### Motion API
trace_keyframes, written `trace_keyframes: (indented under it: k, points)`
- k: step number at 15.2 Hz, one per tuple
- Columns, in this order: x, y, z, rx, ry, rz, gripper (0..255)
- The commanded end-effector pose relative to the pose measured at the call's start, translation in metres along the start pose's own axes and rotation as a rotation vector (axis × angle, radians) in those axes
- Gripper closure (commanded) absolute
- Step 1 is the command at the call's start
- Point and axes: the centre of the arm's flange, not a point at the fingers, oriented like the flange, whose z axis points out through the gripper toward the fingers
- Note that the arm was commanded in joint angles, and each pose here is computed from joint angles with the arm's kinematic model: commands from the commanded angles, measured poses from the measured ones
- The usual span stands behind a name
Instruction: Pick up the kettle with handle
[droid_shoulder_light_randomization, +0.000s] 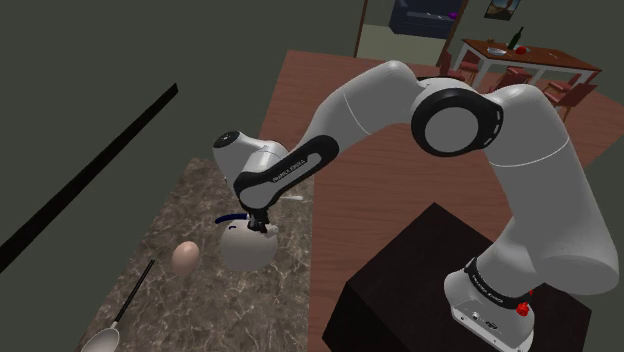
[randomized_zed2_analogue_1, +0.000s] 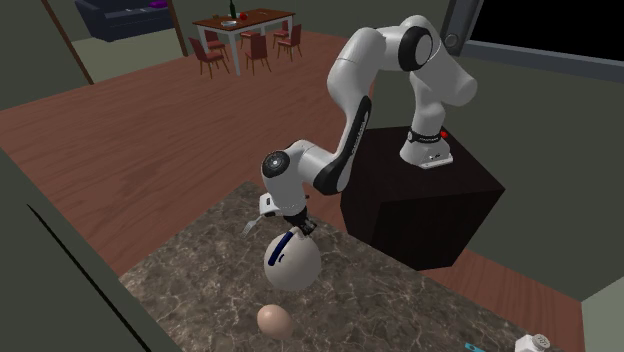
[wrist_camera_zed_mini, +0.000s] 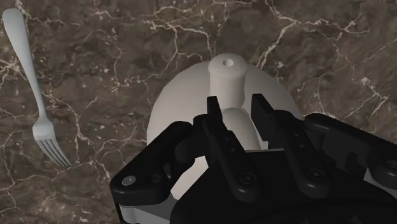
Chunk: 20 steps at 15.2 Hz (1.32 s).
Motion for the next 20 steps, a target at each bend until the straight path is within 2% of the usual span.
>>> trace_keyframes:
  k: [1,5,20]
  points:
    - [0.0,0.0,0.001,0.0,0.0,0.0,255]
    - [0.0,0.0,0.0,0.0,0.0,0.0,255]
    - [-0.018,0.0,-0.077,0.0,0.0,0.0,255]
